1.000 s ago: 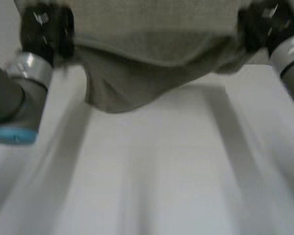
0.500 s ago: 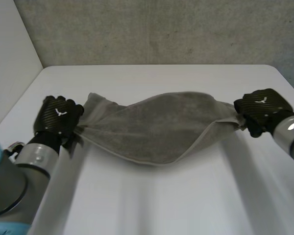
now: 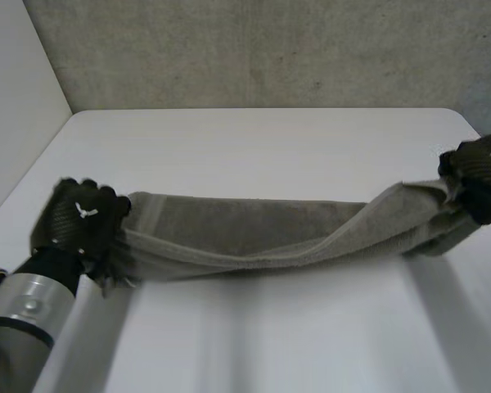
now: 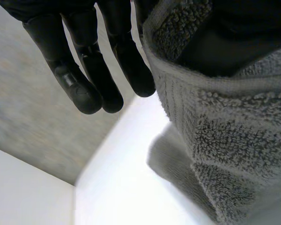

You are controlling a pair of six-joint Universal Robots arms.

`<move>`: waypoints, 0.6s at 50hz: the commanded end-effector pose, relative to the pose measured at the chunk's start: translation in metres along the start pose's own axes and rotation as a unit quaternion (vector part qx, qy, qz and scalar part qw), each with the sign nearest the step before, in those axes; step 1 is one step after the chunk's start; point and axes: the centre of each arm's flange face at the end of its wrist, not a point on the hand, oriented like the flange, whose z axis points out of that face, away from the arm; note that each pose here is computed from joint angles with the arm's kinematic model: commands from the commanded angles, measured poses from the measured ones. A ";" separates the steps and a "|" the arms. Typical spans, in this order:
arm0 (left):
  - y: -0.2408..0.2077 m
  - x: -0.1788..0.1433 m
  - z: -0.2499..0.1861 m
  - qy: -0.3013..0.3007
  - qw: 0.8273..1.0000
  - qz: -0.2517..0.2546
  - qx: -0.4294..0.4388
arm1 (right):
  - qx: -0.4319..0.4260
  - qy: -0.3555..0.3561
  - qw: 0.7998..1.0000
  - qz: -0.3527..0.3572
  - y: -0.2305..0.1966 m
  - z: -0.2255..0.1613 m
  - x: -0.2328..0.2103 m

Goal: Fold the towel.

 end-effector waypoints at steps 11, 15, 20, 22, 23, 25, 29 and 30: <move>0.033 0.024 0.096 0.027 0.999 0.002 -0.036 | -0.089 -0.074 0.992 0.049 0.052 0.084 -0.014; 0.032 0.023 0.128 0.013 1.000 0.003 -0.020 | -0.090 -0.053 0.991 0.080 0.058 0.106 -0.009; 0.033 0.024 0.157 0.002 1.000 0.009 -0.009 | -0.068 -0.032 0.993 0.090 0.058 0.123 -0.007; 0.036 0.025 0.165 0.001 1.000 0.015 -0.009 | -0.061 -0.028 0.993 0.093 0.058 0.128 -0.009; 0.038 0.027 0.173 0.000 1.000 0.021 -0.007 | -0.058 -0.020 0.993 0.097 0.059 0.131 -0.009; 0.040 0.029 0.179 0.001 1.000 0.027 -0.006 | -0.057 -0.010 0.993 0.098 0.061 0.134 -0.007; 0.046 0.036 0.191 0.001 0.999 0.039 -0.002 | -0.067 0.012 0.993 0.091 0.067 0.139 -0.008; 0.046 0.036 0.191 0.001 0.999 0.039 -0.002 | -0.067 0.013 0.993 0.091 0.067 0.139 -0.008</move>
